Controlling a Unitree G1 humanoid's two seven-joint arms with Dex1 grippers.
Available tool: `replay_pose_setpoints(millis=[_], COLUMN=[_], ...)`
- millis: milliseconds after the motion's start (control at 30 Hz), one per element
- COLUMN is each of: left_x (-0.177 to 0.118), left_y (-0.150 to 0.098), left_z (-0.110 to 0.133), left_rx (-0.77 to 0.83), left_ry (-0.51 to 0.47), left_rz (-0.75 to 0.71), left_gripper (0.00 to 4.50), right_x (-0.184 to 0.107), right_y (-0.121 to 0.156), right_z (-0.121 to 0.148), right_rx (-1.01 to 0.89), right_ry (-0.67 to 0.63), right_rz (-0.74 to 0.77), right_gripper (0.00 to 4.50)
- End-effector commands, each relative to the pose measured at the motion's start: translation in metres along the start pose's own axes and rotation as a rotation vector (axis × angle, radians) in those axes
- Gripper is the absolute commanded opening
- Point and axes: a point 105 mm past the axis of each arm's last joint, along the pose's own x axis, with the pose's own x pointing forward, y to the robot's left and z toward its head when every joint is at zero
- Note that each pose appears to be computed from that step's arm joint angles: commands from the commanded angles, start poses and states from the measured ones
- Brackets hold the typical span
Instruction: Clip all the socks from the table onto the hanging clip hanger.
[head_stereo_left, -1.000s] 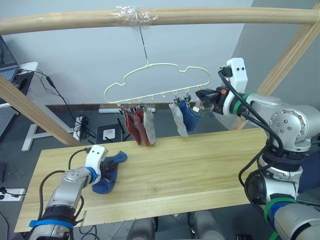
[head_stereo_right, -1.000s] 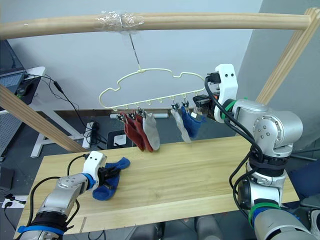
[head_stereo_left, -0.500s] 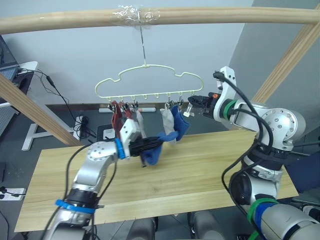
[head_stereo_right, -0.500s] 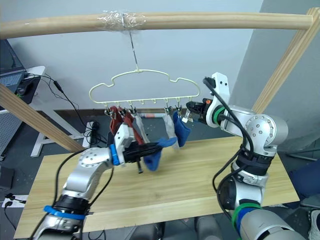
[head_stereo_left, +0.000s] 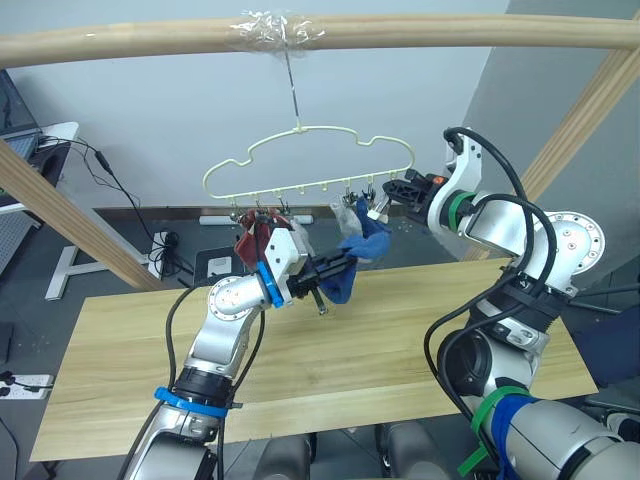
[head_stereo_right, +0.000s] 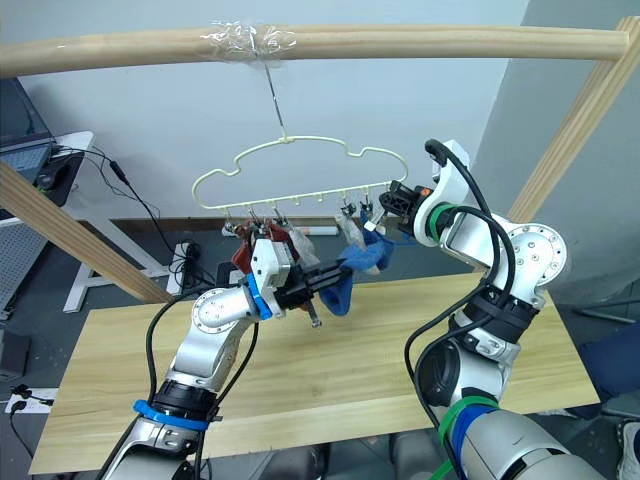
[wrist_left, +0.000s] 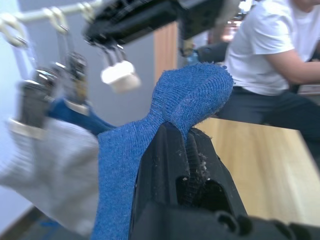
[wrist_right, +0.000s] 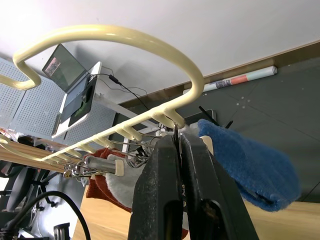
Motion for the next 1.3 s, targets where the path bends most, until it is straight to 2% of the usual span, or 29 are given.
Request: replay_pose_setpoints(millis=[33, 267, 700, 733, 767, 867, 967, 1067, 1267, 1300], left_x=[0.000, 0.007, 0.019, 0.020, 0.020, 0.021, 0.024, 0.029, 0.038, 0.039], left_y=[0.010, 0.005, 0.013, 0.013, 0.012, 0.007, 0.004, -0.003, -0.014, -0.015], left_z=[0.006, 0.001, 0.005, 0.005, 0.005, 0.009, 0.015, 0.025, 0.032, 0.033], left_rx=[0.058, 0.062, 0.072, 0.070, 0.067, 0.048, 0.013, -0.106, -0.340, -0.378], left_ry=[-0.026, -0.027, -0.050, -0.051, -0.052, -0.063, -0.083, -0.113, -0.109, -0.109], left_rz=[0.057, 0.051, 0.083, 0.078, 0.071, 0.040, 0.013, -0.036, -0.100, -0.103], left_gripper=[0.04, 0.04, 0.04, 0.00, 0.00, 0.00, 0.00, 0.00, 0.00, 0.24], right_x=[-0.003, -0.003, -0.006, -0.006, -0.006, -0.007, -0.009, -0.026, -0.052, -0.054], right_y=[-0.001, 0.002, 0.006, 0.006, 0.006, 0.006, 0.008, 0.018, 0.004, 0.002], right_z=[0.000, -0.001, -0.003, -0.003, -0.002, 0.001, 0.005, 0.017, 0.016, 0.015], right_rx=[0.005, 0.040, 0.065, 0.069, 0.073, 0.079, 0.073, 0.004, -0.100, -0.117], right_ry=[-0.003, 0.000, 0.016, 0.017, 0.017, 0.016, 0.012, -0.016, -0.009, -0.010], right_rz=[0.001, 0.011, 0.023, 0.028, 0.030, 0.038, 0.056, 0.198, 0.234, 0.223], right_gripper=[0.00, 0.00, 0.00, 0.52, 0.76, 1.96, 2.97, 4.02, 4.02, 4.04])
